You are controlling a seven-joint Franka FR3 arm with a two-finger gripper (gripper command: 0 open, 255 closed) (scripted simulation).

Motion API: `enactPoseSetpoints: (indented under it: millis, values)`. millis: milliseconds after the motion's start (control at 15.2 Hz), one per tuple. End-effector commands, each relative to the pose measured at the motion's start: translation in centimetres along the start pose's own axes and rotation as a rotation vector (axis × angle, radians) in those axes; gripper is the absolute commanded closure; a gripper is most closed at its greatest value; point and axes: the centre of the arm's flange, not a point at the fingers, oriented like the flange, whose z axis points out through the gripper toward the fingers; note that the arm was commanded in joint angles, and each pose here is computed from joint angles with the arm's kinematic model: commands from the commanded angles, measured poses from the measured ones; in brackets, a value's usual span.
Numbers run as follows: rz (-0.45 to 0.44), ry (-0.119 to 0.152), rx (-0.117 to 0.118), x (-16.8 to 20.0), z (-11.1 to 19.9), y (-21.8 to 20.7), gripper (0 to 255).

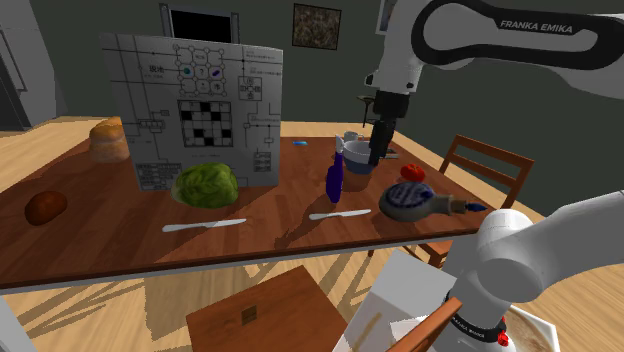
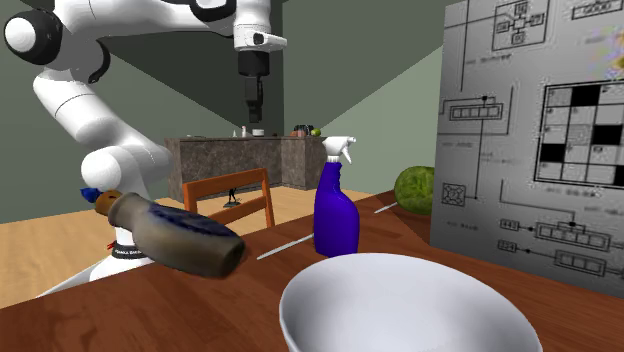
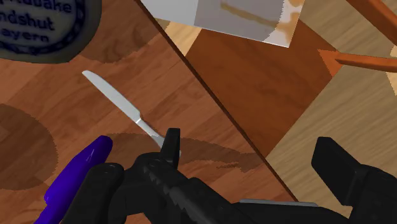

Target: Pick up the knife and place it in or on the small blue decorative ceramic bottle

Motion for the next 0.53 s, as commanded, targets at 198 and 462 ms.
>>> enactPoseSetpoints:
  millis: [198,462]
  values:
    - [-0.095,0.026,-0.010,0.1,3.3,2.1,0]
    - [-0.221,0.060,-0.024,0.7,7.5,4.8,0]
